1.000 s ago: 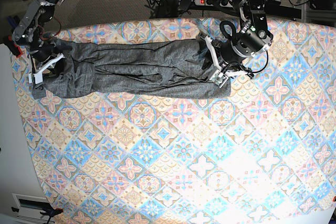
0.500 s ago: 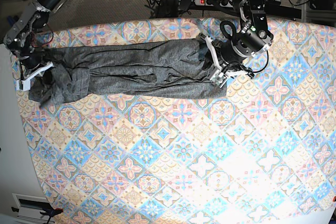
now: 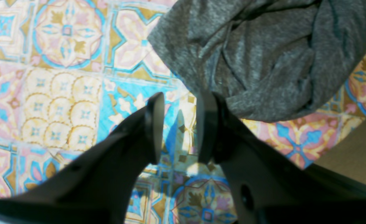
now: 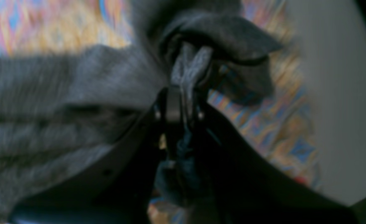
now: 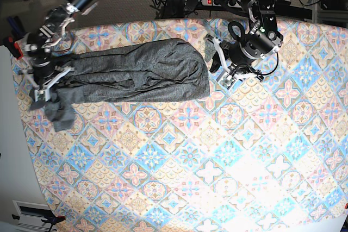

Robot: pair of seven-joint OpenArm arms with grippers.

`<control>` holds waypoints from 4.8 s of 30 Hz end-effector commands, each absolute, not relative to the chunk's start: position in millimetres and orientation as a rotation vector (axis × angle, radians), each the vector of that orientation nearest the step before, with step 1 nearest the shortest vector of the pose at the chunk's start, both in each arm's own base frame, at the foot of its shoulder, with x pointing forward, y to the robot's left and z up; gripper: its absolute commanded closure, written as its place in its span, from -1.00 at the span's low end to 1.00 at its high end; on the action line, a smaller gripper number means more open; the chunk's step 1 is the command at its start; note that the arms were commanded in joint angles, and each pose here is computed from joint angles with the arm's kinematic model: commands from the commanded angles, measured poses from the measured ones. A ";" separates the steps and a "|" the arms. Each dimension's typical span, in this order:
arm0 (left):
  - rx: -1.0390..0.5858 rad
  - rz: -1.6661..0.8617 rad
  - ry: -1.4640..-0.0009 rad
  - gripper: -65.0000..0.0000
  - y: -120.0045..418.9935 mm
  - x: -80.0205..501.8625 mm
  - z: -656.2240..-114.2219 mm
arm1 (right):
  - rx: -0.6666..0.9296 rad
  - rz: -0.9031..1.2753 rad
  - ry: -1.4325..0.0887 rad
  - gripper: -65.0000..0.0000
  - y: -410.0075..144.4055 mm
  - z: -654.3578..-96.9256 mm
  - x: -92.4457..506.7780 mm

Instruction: Layout the t-shirt on the table in an organized manner, then fold the t-shirt properly

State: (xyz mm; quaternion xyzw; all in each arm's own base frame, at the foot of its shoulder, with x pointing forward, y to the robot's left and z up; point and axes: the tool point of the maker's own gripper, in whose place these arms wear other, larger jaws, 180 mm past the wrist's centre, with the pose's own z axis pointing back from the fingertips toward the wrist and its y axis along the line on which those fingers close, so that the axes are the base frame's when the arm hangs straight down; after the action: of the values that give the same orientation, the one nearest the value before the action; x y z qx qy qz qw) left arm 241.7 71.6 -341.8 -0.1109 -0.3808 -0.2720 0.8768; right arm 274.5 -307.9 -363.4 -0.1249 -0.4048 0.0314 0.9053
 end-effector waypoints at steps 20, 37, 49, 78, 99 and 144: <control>-0.249 -0.570 -0.839 0.47 64.5 246.3 -331.1 | -0.308 0.175 -1.030 1.00 -271.2 -335.5 290.7; -0.248 -0.569 -0.838 0.47 65.0 245.9 -331.5 | -0.071 0.385 -1.053 1.00 -173.7 -359.7 278.0; -0.246 -0.567 -0.837 0.47 66.0 246.0 -331.6 | 0.029 0.476 -1.023 1.00 -129.5 -373.0 267.2; -0.249 -0.571 -0.828 0.46 65.4 243.1 -333.8 | 0.181 0.570 -1.175 0.04 -73.1 -342.3 227.5; -0.813 -0.585 -0.949 -0.24 15.9 216.7 -274.4 | -0.054 0.333 -1.285 -0.15 -184.2 -312.8 248.1; -0.737 -0.244 -0.966 -0.23 74.7 233.2 -303.5 | -0.145 0.277 -1.259 -0.15 -219.0 -313.0 236.5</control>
State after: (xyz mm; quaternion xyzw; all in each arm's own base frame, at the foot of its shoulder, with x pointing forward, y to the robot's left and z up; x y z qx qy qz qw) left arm 231.5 76.0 -311.7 -0.3405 -0.4408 -0.1127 0.8228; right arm 232.6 -218.0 -326.9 -0.0649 -0.5631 0.1312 0.8133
